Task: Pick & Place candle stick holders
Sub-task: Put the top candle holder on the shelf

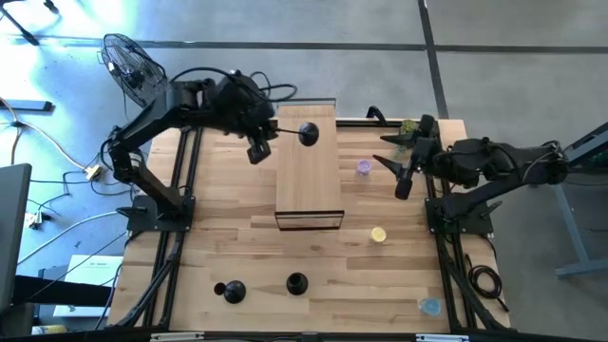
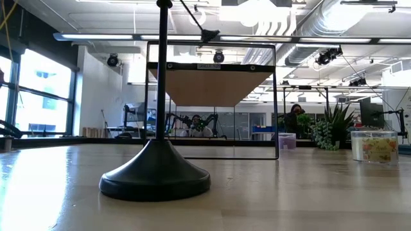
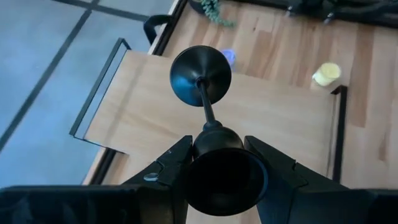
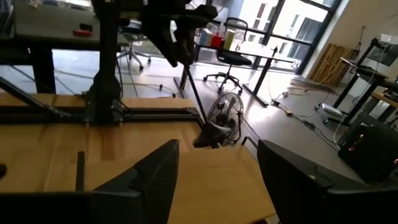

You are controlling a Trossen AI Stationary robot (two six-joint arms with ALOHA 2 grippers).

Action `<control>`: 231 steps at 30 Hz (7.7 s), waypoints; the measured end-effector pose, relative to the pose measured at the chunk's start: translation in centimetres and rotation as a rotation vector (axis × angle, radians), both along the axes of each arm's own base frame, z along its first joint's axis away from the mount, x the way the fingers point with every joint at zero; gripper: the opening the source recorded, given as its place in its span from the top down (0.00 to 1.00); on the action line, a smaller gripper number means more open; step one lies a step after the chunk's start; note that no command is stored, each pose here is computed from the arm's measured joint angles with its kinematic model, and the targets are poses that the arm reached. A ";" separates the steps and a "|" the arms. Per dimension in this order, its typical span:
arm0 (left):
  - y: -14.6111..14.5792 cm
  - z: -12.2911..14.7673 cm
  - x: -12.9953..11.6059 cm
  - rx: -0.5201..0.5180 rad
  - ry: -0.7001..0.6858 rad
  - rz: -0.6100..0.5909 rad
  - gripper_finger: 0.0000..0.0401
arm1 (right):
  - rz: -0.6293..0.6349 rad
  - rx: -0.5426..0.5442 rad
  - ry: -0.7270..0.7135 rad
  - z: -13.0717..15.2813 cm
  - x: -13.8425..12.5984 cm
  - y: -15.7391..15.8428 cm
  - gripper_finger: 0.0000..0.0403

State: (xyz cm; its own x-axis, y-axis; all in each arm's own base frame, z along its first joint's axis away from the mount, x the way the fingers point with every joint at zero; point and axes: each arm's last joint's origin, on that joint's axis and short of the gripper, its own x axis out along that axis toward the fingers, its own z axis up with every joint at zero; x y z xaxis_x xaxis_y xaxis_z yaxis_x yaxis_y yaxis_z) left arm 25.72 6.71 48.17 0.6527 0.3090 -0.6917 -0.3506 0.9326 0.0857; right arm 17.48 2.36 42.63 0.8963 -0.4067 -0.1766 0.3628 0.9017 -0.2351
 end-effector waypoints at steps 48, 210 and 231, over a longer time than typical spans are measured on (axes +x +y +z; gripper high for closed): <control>-0.9 -2.2 7.4 0.013 -0.113 -0.184 0.69 | 0.090 -0.045 0.255 -5.5 11.3 -6.0 0.48; -3.1 6.7 -7.3 0.115 -0.430 -0.076 0.61 | 0.381 0.337 -0.406 -18.3 9.1 -30.0 0.98; -2.9 6.5 -6.1 0.129 -0.423 -0.087 0.61 | 0.407 0.298 -0.395 -18.1 11.5 -31.5 0.98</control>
State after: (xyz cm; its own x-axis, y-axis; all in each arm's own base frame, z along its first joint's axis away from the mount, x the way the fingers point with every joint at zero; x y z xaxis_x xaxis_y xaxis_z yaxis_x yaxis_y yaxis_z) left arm 19.62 3.82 54.67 0.8972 0.3068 -0.3177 -0.3007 0.9512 0.0693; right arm 28.94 -29.13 24.55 0.9893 -0.0047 0.1458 -0.0142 0.9917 0.1281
